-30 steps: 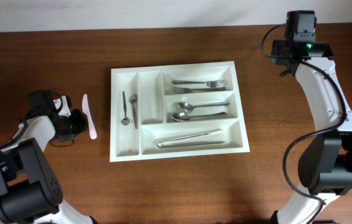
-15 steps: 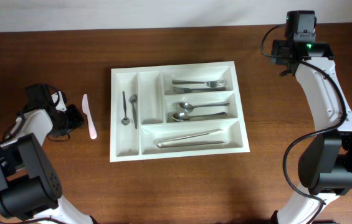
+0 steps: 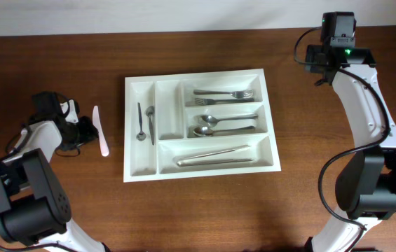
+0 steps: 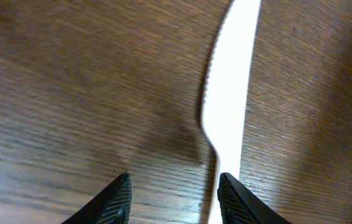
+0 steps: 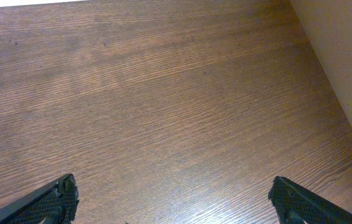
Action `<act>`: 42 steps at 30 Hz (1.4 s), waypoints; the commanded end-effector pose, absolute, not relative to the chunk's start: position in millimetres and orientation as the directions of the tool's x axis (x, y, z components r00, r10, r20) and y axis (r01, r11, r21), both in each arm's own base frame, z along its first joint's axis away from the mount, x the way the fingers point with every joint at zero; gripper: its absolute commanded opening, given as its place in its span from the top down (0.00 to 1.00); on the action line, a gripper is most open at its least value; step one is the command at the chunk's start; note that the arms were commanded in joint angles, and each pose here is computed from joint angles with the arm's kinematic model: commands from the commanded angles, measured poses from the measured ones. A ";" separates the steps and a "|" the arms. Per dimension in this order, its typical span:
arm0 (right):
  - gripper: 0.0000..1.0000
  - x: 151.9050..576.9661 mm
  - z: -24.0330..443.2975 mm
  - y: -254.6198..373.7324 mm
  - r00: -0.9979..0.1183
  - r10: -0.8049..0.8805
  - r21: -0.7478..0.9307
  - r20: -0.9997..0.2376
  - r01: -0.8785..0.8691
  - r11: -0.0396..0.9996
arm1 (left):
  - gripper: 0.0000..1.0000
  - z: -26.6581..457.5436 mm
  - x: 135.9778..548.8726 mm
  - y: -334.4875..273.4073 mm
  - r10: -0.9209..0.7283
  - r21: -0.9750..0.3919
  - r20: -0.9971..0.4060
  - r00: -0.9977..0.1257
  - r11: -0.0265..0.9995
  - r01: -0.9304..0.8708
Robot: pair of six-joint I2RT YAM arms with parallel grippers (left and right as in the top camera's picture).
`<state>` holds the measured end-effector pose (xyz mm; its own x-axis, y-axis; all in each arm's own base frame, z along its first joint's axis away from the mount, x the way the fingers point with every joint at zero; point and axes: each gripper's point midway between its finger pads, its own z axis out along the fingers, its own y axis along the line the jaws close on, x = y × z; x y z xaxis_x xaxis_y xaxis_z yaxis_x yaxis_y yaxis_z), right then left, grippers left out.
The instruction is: Pack container
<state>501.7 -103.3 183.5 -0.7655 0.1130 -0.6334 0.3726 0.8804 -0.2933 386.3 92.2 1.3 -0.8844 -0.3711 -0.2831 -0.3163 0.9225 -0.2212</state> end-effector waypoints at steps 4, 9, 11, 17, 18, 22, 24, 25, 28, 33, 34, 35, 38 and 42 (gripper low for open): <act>0.01 501.3 188.7 -108.2 -0.754 0.126 -0.287 -0.645 0.392 0.874 | 0.52 -32.8 370.1 51.4 -0.216 -0.218 -0.190 -0.958 0.960 -0.173; 0.01 501.3 188.7 -108.2 -0.754 0.126 -0.287 -0.645 0.392 0.874 | 0.52 -34.0 369.7 36.5 -0.167 -0.197 -0.182 -0.969 0.972 -0.130; 0.01 501.3 188.7 -108.2 -0.754 0.126 -0.287 -0.645 0.392 0.874 | 0.52 -35.5 365.8 37.1 -0.170 -0.172 -0.164 -0.972 0.975 -0.142; 0.01 501.3 188.7 -108.2 -0.754 0.126 -0.287 -0.645 0.392 0.874 | 0.52 -39.5 348.9 50.1 -0.201 -0.085 -0.101 -0.974 0.978 -0.192; 0.01 501.3 188.7 -108.2 -0.754 0.126 -0.287 -0.645 0.392 0.874 | 0.52 -39.9 346.7 52.6 -0.216 -0.071 -0.094 -0.972 0.975 -0.209; 0.01 501.3 188.7 -108.2 -0.754 0.126 -0.287 -0.645 0.392 0.874 | 0.52 -40.9 337.7 59.7 -0.224 -0.029 -0.064 -0.972 0.974 -0.223; 0.01 501.3 188.7 -108.2 -0.754 0.126 -0.287 -0.645 0.392 0.874 | 0.52 -41.2 333.4 62.1 -0.229 -0.018 -0.049 -0.972 0.974 -0.228; 0.01 501.3 188.7 -108.2 -0.754 0.126 -0.287 -0.645 0.392 0.874 | 0.52 -41.3 331.2 62.7 -0.232 -0.018 -0.041 -0.972 0.973 -0.231; 0.01 501.3 188.7 -108.2 -0.754 0.126 -0.287 -0.645 0.392 0.874 | 0.54 -41.4 325.3 64.8 -0.242 -0.018 -0.019 -0.970 0.970 -0.241; 0.01 501.3 188.7 -108.2 -0.754 0.126 -0.287 -0.645 0.392 0.874 | 0.60 -41.5 322.9 64.3 -0.241 -0.018 -0.009 -0.970 0.970 -0.241; 0.01 501.3 188.7 -108.2 -0.754 0.126 -0.287 -0.645 0.392 0.874 | 0.62 -41.5 322.5 64.3 -0.241 -0.018 -0.007 -0.971 0.971 -0.240; 0.01 501.3 188.7 -108.2 -0.754 0.126 -0.287 -0.645 0.392 0.874 | 0.63 -41.5 321.8 64.1 -0.241 -0.018 -0.004 -0.971 0.970 -0.241; 0.01 501.3 188.7 -108.2 -0.754 0.126 -0.287 -0.645 0.392 0.874 | 0.68 -41.8 320.2 63.5 -0.241 -0.018 0.002 -0.971 0.970 -0.241; 0.01 501.3 188.7 -108.2 -0.754 0.126 -0.287 -0.645 0.392 0.874 | 0.69 -45.6 312.9 61.9 -0.241 -0.018 0.020 -0.970 0.970 -0.241</act>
